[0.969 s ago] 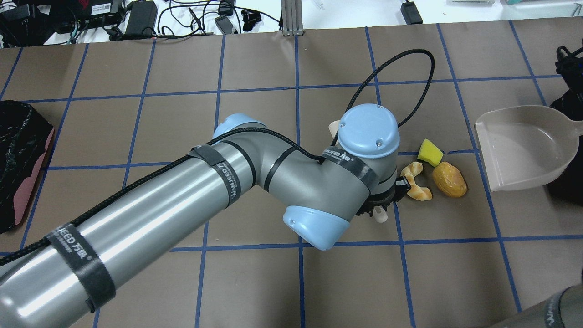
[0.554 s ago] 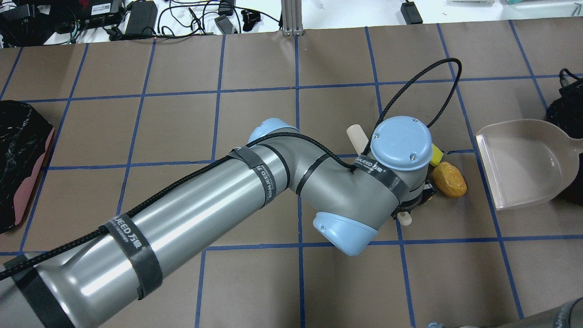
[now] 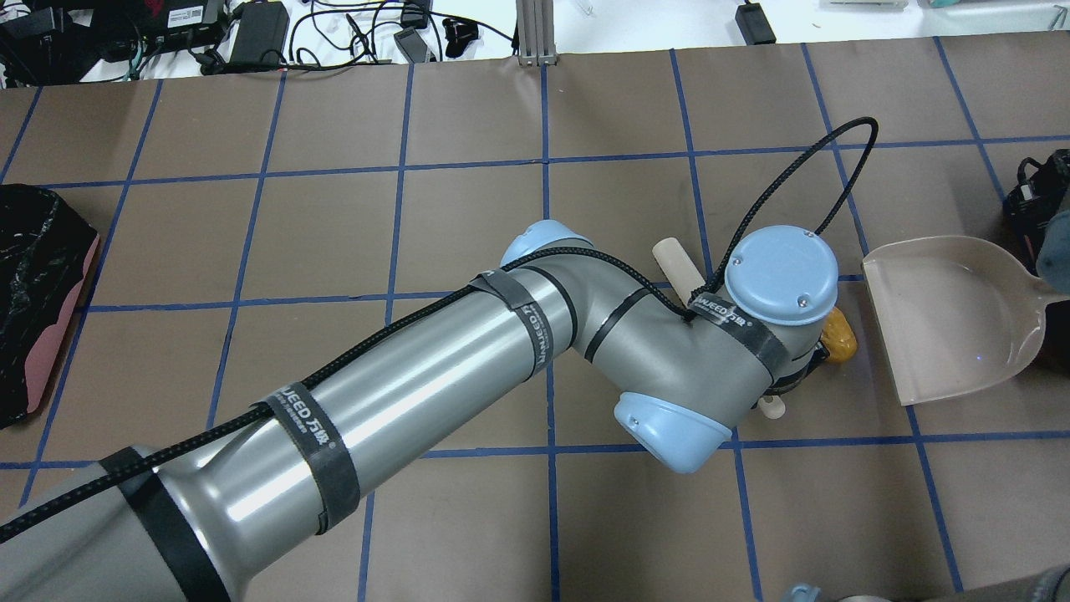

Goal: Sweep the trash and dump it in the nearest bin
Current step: 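Sweep the bread, sponge and potato into the dustpan with the left gripper's brush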

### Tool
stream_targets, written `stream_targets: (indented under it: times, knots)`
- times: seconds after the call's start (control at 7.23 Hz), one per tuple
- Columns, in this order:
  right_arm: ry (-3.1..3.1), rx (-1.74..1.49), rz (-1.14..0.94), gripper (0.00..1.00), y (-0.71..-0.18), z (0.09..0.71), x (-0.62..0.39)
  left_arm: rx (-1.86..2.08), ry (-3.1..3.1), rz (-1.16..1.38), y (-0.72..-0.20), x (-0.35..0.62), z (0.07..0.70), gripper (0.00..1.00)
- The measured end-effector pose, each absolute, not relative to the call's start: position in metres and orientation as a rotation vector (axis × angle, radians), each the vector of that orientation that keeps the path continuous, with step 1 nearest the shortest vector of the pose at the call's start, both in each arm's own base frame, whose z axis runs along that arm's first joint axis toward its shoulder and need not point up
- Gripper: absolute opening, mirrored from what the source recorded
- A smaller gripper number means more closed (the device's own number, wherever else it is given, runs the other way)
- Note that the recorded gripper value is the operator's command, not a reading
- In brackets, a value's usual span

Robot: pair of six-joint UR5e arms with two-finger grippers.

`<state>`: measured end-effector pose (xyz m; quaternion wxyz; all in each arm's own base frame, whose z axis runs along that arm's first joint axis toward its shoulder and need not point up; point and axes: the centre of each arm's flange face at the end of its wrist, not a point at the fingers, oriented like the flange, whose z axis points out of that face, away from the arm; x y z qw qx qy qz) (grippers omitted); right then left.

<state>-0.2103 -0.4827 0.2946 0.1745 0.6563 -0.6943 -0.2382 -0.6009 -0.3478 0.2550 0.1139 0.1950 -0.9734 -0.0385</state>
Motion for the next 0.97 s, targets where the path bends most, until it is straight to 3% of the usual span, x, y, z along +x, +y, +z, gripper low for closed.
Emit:
stream_targets:
  times: [0.97]
  knots:
    - [-2.032, 1.872, -0.564, 0.00, -0.490, 0.273, -0.207, 0.698, -2.834, -0.163, -0.309, -0.633, 0.226, 0.00]
